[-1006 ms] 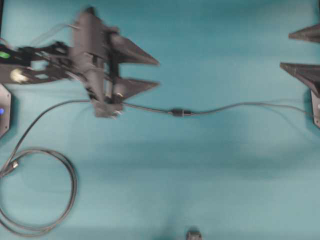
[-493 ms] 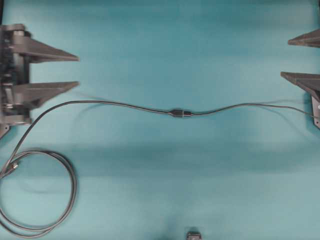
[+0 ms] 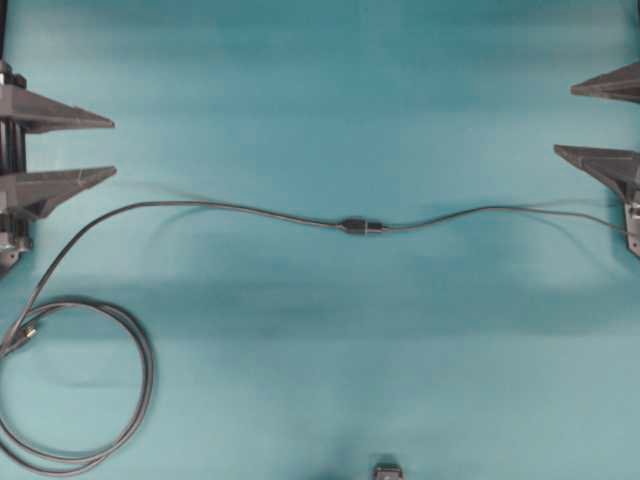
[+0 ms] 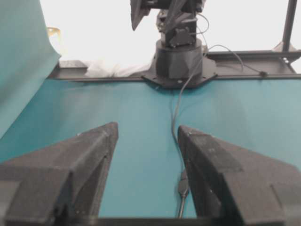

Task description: Insert the USB using both arms.

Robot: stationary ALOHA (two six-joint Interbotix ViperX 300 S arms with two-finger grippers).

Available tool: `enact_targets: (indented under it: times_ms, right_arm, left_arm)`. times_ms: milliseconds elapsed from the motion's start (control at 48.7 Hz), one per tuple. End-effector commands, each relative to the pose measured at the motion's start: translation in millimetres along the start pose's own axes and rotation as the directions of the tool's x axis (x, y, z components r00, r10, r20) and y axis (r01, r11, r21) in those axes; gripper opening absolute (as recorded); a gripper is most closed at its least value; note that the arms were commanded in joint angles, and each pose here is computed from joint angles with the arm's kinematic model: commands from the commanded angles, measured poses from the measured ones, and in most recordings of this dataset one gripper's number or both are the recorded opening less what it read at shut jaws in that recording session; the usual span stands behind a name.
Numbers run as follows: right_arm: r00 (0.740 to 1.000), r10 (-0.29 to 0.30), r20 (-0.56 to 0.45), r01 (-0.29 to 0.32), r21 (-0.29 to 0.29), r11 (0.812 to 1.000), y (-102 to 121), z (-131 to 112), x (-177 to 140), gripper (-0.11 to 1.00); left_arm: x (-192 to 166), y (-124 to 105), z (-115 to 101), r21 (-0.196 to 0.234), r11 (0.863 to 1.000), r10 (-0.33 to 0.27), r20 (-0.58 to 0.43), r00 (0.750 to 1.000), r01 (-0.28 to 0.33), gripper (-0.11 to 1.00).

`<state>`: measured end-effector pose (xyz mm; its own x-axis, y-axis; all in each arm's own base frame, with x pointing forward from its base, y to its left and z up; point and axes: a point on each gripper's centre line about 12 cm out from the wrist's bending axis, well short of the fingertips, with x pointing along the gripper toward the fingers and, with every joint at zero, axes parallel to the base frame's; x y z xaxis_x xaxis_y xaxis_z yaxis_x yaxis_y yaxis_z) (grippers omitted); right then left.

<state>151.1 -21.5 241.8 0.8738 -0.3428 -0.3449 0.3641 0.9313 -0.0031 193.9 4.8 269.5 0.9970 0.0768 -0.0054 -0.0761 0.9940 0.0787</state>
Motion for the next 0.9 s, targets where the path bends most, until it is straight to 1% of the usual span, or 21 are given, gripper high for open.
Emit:
enact_targets:
  times_ms: [0, 123, 185, 287, 390, 472, 534, 616, 677, 739, 821, 882]
  right_arm:
    - [1.000, -0.010, 0.011, 0.010, 0.003, 1.000, -1, 4, 0, 0.87]
    - [0.999, -0.034, 0.007, 0.034, 0.000, 0.999, -4, 3, 1, 0.87]
    - [0.998, -0.061, 0.009, 0.062, -0.007, 0.998, -8, 3, 1, 0.87]
    - [0.991, -0.132, 0.027, 0.133, -0.027, 0.991, -17, 4, 1, 0.87]
    - [0.975, -0.219, 0.043, 0.220, -0.033, 0.975, -29, 6, 0, 0.87]
    - [0.969, -0.243, 0.044, 0.244, -0.023, 0.970, -34, 7, 1, 0.87]
    - [0.970, -0.238, 0.047, 0.240, -0.021, 0.971, -34, 7, 1, 0.87]
    - [0.977, -0.207, 0.054, 0.208, -0.024, 0.978, -31, 7, 3, 0.87]
    - [0.984, -0.167, 0.056, 0.169, -0.031, 0.985, -26, 4, 5, 0.87]
    - [0.991, -0.113, 0.066, 0.115, -0.035, 0.993, -20, 4, 6, 0.87]
    - [0.996, -0.052, 0.076, 0.055, -0.037, 0.998, -13, 5, 6, 0.87]
    - [0.997, -0.033, 0.076, 0.036, -0.032, 0.999, -10, 5, 7, 0.87]
  left_arm:
    - [1, 2, 3, 0.018, 1.000, 0.018, 0.024, 1.000, -0.019, 0.72]
    - [0, 6, 3, 0.026, 0.999, 0.039, 0.034, 0.999, -0.040, 0.72]
    - [0, 7, 2, 0.031, 0.998, 0.050, 0.036, 0.998, -0.051, 0.72]
    - [-1, 12, -1, 0.030, 0.997, 0.076, 0.029, 0.997, -0.077, 0.72]
    - [-2, 18, -2, 0.026, 0.994, 0.109, 0.029, 0.994, -0.110, 0.72]
    - [-3, 21, 0, 0.022, 0.992, 0.121, 0.037, 0.992, -0.122, 0.72]
    - [-3, 20, 0, 0.021, 0.993, 0.117, 0.035, 0.993, -0.118, 0.72]
    - [-4, 20, -1, 0.015, 0.994, 0.110, 0.029, 0.993, -0.111, 0.72]
    - [-4, 18, -2, 0.012, 0.995, 0.101, 0.022, 0.995, -0.101, 0.72]
    - [-4, 17, -2, 0.007, 0.996, 0.091, 0.015, 0.996, -0.091, 0.72]
    - [-4, 15, -4, 0.000, 0.997, 0.081, 0.004, 0.997, -0.081, 0.72]
    - [-4, 14, -4, -0.003, 0.997, 0.075, 0.000, 0.997, -0.075, 0.72]
